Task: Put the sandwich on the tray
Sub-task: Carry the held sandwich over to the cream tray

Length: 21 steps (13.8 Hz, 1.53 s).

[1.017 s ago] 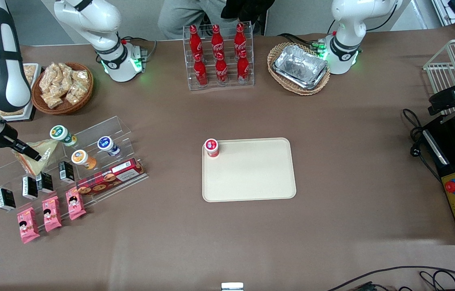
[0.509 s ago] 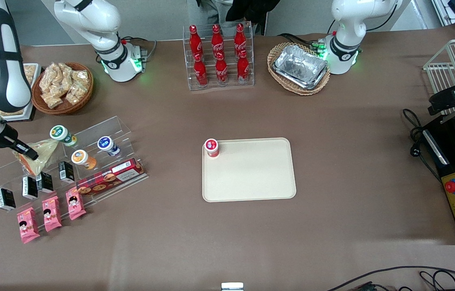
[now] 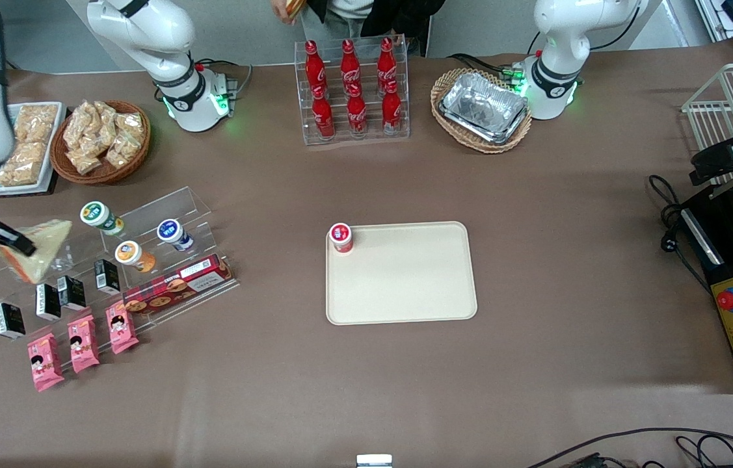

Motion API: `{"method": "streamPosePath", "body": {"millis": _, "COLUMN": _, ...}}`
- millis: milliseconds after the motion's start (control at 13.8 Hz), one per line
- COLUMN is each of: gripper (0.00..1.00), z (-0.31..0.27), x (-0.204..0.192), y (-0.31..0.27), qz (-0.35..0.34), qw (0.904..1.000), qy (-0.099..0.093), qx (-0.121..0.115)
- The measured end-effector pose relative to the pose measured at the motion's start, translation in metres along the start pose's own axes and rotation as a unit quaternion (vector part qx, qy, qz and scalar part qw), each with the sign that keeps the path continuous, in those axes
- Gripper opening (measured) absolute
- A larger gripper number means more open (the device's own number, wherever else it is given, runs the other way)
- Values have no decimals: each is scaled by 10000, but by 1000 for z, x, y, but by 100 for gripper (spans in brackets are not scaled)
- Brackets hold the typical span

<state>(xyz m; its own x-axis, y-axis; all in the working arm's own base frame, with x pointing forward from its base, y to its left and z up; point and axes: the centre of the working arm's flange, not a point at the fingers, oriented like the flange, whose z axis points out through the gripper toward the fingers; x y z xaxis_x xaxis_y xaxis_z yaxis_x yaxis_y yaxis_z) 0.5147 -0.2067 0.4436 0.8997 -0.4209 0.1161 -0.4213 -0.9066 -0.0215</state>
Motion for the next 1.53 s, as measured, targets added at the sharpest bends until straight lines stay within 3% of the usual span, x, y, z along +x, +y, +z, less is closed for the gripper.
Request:
{"method": "streamPosePath", "body": {"millis": 218, "gripper": 37, "z": -53, "x": 13, "y": -9, "qz": -66, "qw": 9999, "qy": -118, "qx": 10}}
{"method": "streamPosePath", "body": {"millis": 363, "gripper": 29, "z": -79, "x": 14, "y": -25, "qz": -28, "qw": 9996, "qy": -276, "qx": -31}}
{"method": "streamPosePath", "body": {"millis": 726, "gripper": 29, "z": -124, "x": -5, "y": -119, "qz": 384, "qw": 9977, "qy": -540, "qx": -148}}
{"method": "streamPosePath", "body": {"millis": 1235, "gripper": 29, "z": -116, "x": -92, "y": -305, "qz": 1276, "qw": 9890, "qy": -661, "qx": -337}}
{"method": "streamPosePath", "body": {"millis": 1526, "gripper": 29, "z": -85, "x": -153, "y": -397, "qz": 1862, "qw": 9778, "qy": -775, "qx": -563}}
